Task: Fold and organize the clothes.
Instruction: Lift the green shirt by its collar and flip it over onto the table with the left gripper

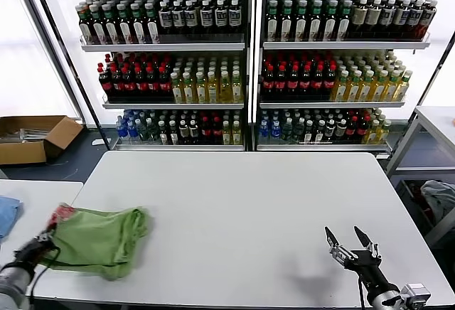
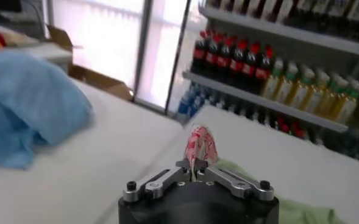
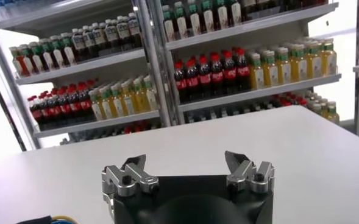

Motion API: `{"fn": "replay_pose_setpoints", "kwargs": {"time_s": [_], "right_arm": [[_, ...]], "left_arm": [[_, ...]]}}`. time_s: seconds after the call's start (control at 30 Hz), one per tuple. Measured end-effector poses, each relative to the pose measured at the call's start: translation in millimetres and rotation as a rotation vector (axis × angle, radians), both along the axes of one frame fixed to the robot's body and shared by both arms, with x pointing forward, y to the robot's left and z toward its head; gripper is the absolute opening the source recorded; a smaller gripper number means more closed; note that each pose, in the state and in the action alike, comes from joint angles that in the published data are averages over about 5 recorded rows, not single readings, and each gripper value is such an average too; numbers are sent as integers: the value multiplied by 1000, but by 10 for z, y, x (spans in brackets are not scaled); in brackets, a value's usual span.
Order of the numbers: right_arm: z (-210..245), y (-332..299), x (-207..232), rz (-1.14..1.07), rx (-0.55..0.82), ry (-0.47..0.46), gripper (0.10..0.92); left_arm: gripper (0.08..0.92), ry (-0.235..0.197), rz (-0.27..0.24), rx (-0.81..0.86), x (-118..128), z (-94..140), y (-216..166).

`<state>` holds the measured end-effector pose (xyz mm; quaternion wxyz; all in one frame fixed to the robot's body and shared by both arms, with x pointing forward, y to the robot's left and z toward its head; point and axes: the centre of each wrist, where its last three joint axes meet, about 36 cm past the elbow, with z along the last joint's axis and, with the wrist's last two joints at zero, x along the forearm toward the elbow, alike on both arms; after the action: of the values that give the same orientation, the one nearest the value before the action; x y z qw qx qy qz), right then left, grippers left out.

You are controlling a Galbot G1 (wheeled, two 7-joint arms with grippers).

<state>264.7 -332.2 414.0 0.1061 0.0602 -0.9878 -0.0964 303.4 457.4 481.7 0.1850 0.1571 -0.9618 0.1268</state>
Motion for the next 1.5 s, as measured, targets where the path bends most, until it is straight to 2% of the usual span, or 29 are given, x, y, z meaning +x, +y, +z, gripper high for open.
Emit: {"fn": "replay_pose_setpoints", "kwargs": {"time_s": [0.13, 0.37, 0.57, 0.8, 0.93, 1.13, 1.33, 1.5], "right_arm": [[12, 12, -10, 0, 6, -3, 823], [59, -11, -43, -4, -1, -8, 823], [117, -44, -72, -8, -15, -11, 823], [187, -5, -46, -4, -22, -18, 823], [224, 23, -46, 2, -25, -19, 823], [276, 31, -82, -1, -33, -20, 823], [306, 52, -116, -2, -38, -13, 823], [335, 94, -113, 10, -45, -7, 823]], "left_arm": [[107, -40, -1, 54, 2, 276, 86], [107, -101, -60, 100, -13, 556, -179], [107, -125, -119, 85, -72, 606, -590], [107, -120, -204, 2, -102, 489, -1228], [107, -97, -261, -68, -122, 377, -1638], [107, -27, -344, -194, -84, 117, -2213], [107, 46, -413, -300, 55, -167, -2703], [126, 82, -458, -350, 209, -343, -3035]]}}
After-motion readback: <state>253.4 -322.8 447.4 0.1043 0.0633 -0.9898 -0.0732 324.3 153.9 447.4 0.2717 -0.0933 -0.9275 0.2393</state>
